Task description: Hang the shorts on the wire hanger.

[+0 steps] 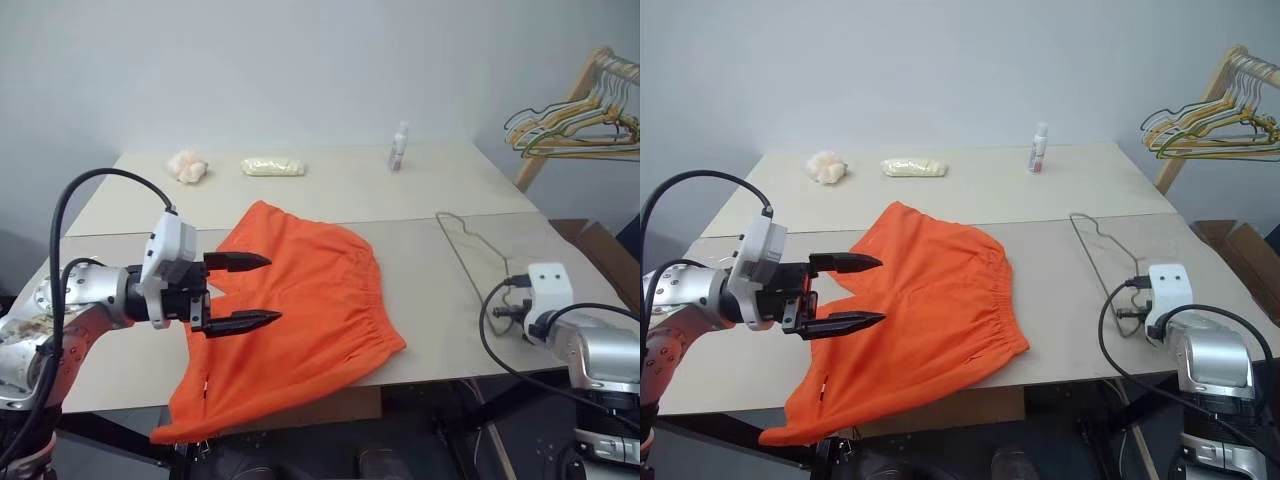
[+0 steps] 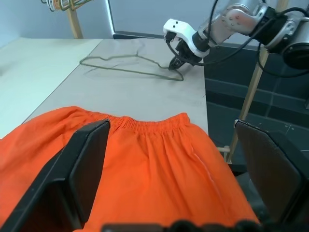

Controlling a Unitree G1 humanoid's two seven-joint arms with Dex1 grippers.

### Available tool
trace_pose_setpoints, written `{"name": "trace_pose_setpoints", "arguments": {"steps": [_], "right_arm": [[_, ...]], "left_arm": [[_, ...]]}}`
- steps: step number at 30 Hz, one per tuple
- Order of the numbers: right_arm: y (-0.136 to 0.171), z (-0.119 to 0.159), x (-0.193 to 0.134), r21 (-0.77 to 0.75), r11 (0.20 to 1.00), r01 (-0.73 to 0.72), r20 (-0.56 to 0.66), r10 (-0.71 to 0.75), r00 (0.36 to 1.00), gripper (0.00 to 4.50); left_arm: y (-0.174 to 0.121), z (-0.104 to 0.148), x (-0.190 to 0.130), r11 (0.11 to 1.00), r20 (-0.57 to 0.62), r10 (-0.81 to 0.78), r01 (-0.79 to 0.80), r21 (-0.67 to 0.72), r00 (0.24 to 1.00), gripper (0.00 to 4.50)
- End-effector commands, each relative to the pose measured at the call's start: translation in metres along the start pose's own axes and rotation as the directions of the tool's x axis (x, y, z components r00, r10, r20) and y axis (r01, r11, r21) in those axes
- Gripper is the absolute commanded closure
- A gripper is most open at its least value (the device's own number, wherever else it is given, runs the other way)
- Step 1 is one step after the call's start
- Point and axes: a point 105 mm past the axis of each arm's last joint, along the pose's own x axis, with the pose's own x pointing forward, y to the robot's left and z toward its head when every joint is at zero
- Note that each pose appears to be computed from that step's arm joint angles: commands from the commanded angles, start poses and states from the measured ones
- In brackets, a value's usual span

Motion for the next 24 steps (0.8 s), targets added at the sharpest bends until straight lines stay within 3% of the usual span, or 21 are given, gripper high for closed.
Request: {"name": "trace_pose_setpoints", "arguments": {"steps": [1,5,8,12,16,20,24], "right_arm": [[0.008,0.052,-0.021,-0.237,0.971,0.041,0.285,0.029,0.958,4.47],[0.028,0.079,-0.038,-0.494,0.859,0.136,0.484,0.141,0.864,4.47],[0.050,0.097,-0.054,-0.669,0.696,0.261,0.600,0.298,0.743,4.47],[0.076,0.105,-0.071,-0.776,0.502,0.382,0.623,0.514,0.590,4.47],[0.092,0.114,-0.083,-0.782,0.426,0.454,0.617,0.633,0.468,4.47],[0.104,0.126,-0.096,-0.763,0.405,0.504,0.614,0.699,0.367,4.47],[0.106,0.139,-0.101,-0.738,0.400,0.543,0.626,0.707,0.329,4.47]], "left_arm": [[0.003,0.011,0.000,0.998,0.027,0.025,-0.027,0.053,0.999,0.00],[0.010,0.014,0.002,0.997,0.042,0.059,-0.061,0.050,0.997,0.00],[0.020,0.017,0.006,0.995,0.056,0.080,-0.083,0.050,0.995,0.00],[0.038,0.018,0.013,0.992,0.051,0.108,-0.111,0.064,0.993,0.00],[0.053,0.016,0.018,0.991,0.035,0.115,-0.117,0.070,0.993,0.00],[0.066,0.005,0.024,0.992,-0.018,0.110,-0.109,0.059,0.994,0.00],[0.067,-0.003,0.028,0.999,-0.065,0.030,-0.029,0.025,0.997,0.00]]}}
